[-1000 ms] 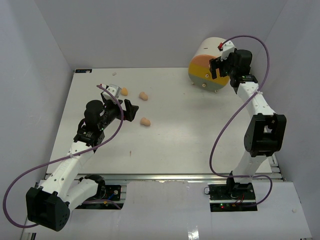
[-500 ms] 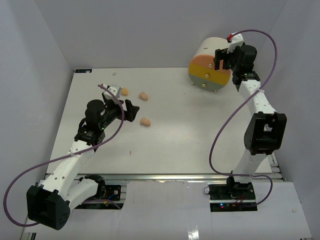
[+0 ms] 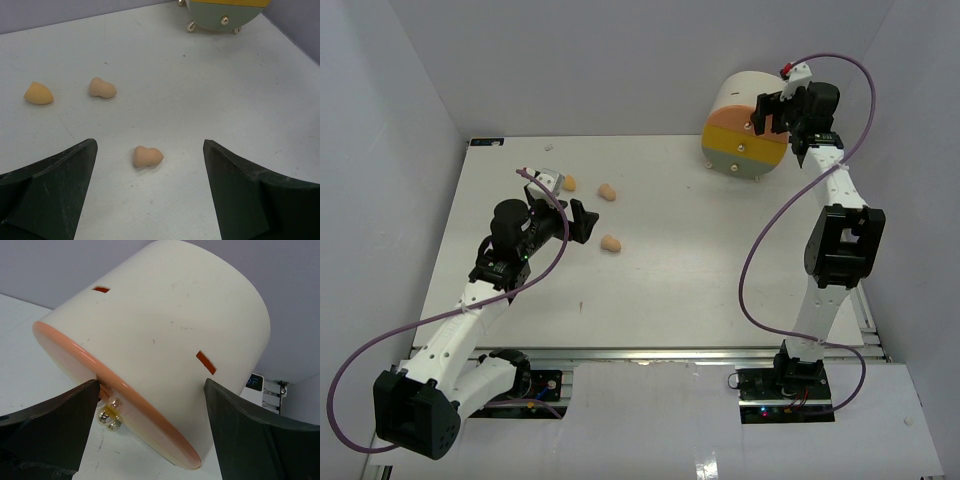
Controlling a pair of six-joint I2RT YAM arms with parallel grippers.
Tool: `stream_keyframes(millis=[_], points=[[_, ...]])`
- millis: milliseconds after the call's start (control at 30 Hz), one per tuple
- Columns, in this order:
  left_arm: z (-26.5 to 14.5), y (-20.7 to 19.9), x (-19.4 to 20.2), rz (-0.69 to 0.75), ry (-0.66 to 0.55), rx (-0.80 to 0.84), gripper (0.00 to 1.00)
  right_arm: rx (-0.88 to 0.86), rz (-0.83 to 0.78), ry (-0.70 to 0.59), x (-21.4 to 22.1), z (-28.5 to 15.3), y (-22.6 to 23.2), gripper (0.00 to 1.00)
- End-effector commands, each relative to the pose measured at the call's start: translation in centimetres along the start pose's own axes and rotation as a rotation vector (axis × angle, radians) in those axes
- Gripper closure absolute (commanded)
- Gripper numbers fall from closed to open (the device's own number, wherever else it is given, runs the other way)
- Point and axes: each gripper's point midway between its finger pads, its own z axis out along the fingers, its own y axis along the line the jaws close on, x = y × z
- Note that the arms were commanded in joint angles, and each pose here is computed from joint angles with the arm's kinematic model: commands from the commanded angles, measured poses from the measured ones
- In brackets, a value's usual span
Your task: Organize the makeup
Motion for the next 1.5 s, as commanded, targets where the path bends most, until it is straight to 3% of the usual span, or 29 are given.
stream_keyframes(millis=[0,167,367,500,967,1467], points=[[0.0,0.0,-0.1,0.009,-0.004,0.008,0.02,-0.023,0.133,-0.073,-2.1,0.0,-1.9,0.09],[0.0,0.0,-0.1,0.009,-0.002,0.006,0.02,-0.094,0.238,-0.045,-0.5,-0.1,-1.8,0.01],[0.0,0.0,0.6,0.002,0.024,0.008,0.02,-0.22,0.299,0.018,1.4,-0.7,0.9,0.13],[-0.1,0.0,0.5,0.003,0.022,0.009,0.02,-0.254,0.297,0.034,1.9,-1.3,2.0,0.14],[0.1,0.1,0.8,0.002,0.032,0.004,0.02,-0.232,0.021,0.01,0.6,-0.5,1.4,0.02],[0.3,0.1,1.1,-0.002,0.042,0.007,0.02,-0.272,-0.188,-0.034,0.3,0.6,0.9,0.08]])
